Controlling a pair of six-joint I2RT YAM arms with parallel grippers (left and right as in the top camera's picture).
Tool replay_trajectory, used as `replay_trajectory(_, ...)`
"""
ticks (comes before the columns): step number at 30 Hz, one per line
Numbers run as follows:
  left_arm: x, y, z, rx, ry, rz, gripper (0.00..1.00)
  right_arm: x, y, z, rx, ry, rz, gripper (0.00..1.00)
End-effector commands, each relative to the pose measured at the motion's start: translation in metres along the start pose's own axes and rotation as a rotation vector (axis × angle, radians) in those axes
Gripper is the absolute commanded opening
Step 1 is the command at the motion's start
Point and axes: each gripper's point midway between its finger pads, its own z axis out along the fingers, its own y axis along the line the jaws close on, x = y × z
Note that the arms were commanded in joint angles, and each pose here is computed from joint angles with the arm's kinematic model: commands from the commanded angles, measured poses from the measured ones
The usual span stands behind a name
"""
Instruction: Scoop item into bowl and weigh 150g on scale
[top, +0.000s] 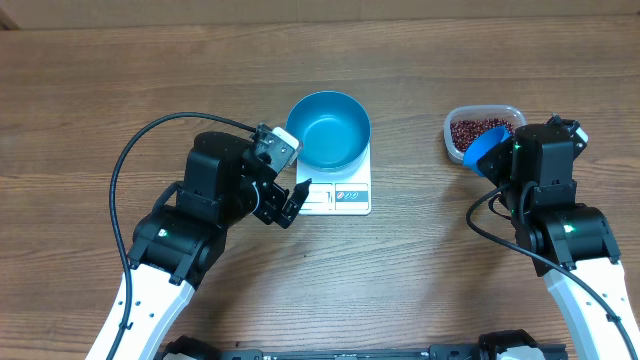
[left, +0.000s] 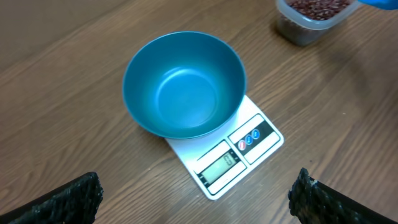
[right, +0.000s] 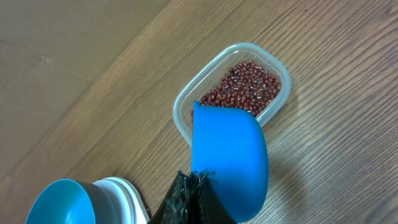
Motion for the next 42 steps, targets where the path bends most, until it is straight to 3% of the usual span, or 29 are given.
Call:
replay_trajectory(1,-0.011,-0.012,-0.006,0.064,-0.032,-0.008,1.0,-0.011,0.011,-0.009,-0.035,-0.031,0.001,0.04)
replay_trajectory(28,-0.008,-0.018,-0.006,0.1,-0.02,-0.015,0.99,-0.011,0.011,-0.009,-0.035,-0.031,0.001,0.04)
replay_trajectory(42,-0.007,-0.006,-0.002,0.034,-0.011,-0.014,0.99,-0.011,0.011,-0.009,-0.035,-0.031,0.001,0.04)
